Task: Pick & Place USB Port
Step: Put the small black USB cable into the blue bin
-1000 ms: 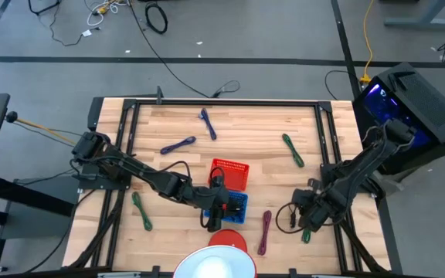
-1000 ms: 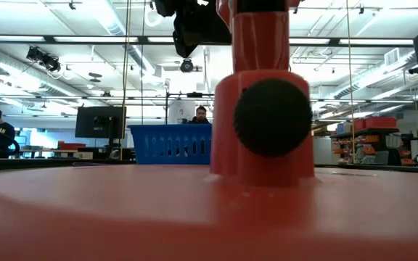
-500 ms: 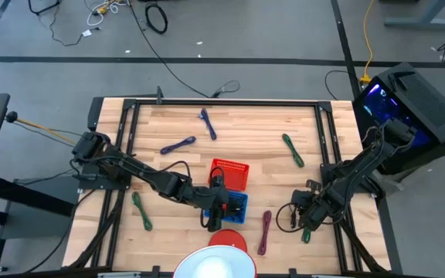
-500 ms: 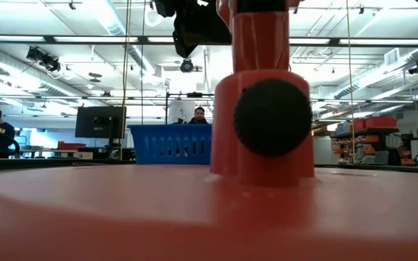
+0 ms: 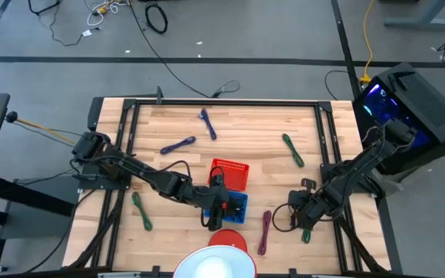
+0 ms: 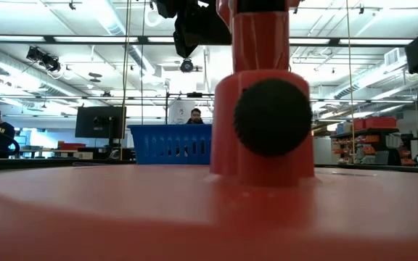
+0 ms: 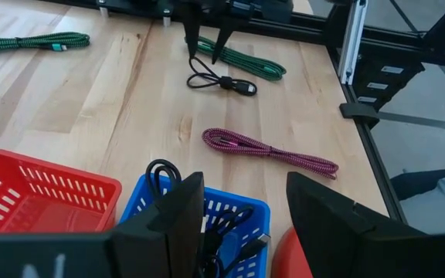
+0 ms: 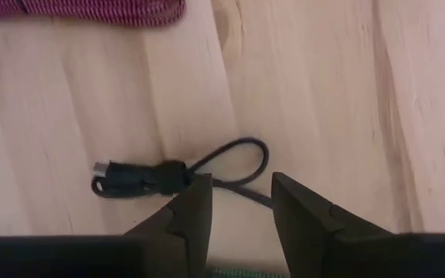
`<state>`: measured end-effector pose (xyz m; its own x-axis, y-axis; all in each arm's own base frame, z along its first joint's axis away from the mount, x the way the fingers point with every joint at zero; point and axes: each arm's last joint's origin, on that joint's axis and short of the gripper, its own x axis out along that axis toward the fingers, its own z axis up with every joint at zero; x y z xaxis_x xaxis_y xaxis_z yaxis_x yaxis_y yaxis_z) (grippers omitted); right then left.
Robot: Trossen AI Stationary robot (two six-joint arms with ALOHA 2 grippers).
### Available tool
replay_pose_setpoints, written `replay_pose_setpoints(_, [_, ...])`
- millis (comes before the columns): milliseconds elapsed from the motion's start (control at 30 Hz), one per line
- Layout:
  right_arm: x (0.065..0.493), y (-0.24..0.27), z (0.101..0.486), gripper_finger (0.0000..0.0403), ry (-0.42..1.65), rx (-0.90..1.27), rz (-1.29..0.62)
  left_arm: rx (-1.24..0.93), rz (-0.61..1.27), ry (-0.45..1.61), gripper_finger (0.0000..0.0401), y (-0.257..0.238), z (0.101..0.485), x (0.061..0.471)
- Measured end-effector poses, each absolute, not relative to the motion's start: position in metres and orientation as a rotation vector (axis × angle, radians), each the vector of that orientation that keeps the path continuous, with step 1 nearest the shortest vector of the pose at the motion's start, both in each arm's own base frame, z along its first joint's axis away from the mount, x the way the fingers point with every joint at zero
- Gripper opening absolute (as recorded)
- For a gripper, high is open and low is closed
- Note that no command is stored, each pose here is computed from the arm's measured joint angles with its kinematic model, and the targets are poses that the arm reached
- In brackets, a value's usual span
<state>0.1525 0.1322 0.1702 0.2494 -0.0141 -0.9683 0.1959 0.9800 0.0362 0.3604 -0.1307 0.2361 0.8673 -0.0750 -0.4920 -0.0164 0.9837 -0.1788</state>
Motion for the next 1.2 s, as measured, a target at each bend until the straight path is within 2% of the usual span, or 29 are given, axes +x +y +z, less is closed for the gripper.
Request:
replay_pose_setpoints(400, [0.147, 0.127, 0.152, 0.0135, 1.316, 0.165, -0.137, -0.179, -0.031, 0.521, 0.0190, -0.131, 0.236, 0.360])
replay_pose_setpoints(1000, [0.144, 0.126, 0.150, 0.0133, 1.353, 0.129, -0.103, -0.178, -0.031, 0.521, 0.0190, -0.131, 0.236, 0.360])
replay_pose_setpoints(1100, [0.144, 0.126, 0.150, 0.0110, 1.351, 0.114, -0.096, -0.178, -0.031, 0.521, 0.0190, -0.131, 0.236, 0.360])
replay_pose_setpoints(1200, [0.144, 0.126, 0.150, 0.0052, 1.352, 0.093, -0.078, -0.178, -0.031, 0.521, 0.0190, -0.131, 0.236, 0.360])
